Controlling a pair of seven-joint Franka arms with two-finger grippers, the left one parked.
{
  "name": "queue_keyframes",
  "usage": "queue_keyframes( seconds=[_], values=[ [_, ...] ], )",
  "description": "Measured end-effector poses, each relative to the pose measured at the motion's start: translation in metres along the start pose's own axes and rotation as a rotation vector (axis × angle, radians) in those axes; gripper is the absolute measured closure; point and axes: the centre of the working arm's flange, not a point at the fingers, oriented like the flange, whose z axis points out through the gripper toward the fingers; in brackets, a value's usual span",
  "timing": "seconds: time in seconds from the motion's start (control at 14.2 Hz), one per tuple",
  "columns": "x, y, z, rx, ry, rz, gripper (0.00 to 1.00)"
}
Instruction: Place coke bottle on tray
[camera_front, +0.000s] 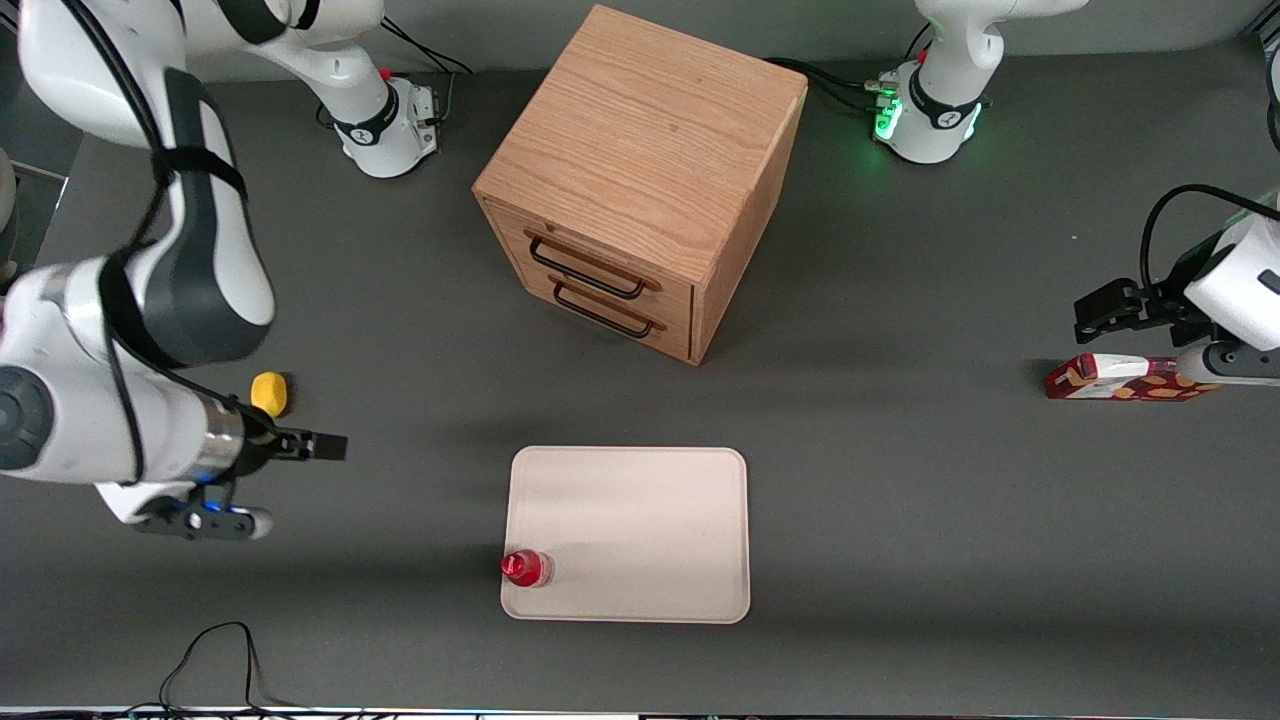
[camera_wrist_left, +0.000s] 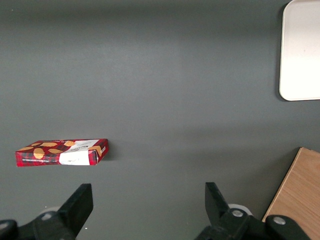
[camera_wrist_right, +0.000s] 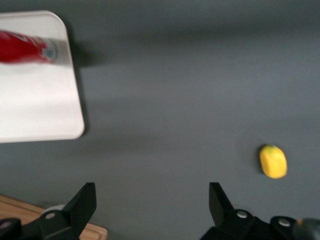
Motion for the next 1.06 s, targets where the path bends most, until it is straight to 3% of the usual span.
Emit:
queue_keyframes(
  seconds=[0.49, 1.06],
  values=[
    [-0.115, 0.071, -0.045, 0.032, 0.068, 0.030, 0.00],
    [-0.127, 0.083, -0.070, 0.042, 0.102, 0.045, 0.00]
  ],
)
